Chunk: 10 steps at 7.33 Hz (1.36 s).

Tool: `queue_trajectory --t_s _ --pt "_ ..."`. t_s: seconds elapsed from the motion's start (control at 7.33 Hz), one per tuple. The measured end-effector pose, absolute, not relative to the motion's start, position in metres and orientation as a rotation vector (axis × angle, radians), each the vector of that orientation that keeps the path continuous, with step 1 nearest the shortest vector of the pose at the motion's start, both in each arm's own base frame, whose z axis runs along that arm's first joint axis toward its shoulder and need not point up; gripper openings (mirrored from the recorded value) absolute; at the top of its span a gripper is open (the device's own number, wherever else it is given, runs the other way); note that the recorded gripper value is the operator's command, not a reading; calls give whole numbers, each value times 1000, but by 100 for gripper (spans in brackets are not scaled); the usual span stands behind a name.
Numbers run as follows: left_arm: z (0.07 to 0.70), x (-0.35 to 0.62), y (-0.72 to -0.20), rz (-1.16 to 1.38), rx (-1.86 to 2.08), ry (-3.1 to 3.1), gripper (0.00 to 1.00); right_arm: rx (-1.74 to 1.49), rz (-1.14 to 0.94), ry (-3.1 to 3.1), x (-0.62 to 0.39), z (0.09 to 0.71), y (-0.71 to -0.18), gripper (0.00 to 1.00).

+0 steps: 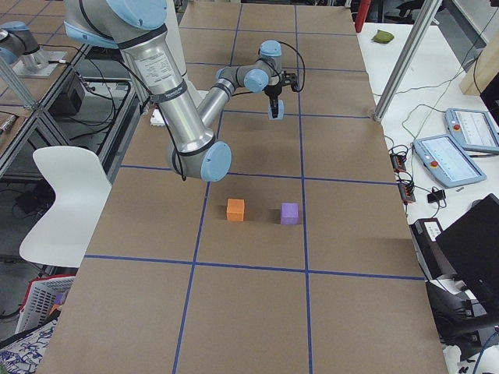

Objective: Place blue block between orange and purple blocks
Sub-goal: 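Carry the light blue cube with the right gripper between the purple and orange cubes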

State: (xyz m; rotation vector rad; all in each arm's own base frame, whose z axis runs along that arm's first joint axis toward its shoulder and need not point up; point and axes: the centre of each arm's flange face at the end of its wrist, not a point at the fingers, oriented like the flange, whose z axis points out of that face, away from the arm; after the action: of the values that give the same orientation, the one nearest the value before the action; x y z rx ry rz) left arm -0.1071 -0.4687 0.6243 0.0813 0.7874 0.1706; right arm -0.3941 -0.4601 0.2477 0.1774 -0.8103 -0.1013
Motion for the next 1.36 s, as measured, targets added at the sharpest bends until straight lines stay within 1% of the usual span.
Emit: queue_trajectory --t_s 0.41,0.68,0.95,1.09,1.36 --pt "622 -106 -469 111 118 785 100 164 -159 -762 -258 351 -471 39" --pt "621 -106 -469 109 124 785 100 153 -156 -763 -196 431 -457 39" --pt "621 -106 -469 109 126 784 100 153 -108 -776 -173 515 -435 40" --pt "621 -106 -469 109 126 784 100 161 -46 -806 -168 549 -427 40" --pt "621 -106 -469 110 127 784 100 177 69 -870 -168 594 -419 40"
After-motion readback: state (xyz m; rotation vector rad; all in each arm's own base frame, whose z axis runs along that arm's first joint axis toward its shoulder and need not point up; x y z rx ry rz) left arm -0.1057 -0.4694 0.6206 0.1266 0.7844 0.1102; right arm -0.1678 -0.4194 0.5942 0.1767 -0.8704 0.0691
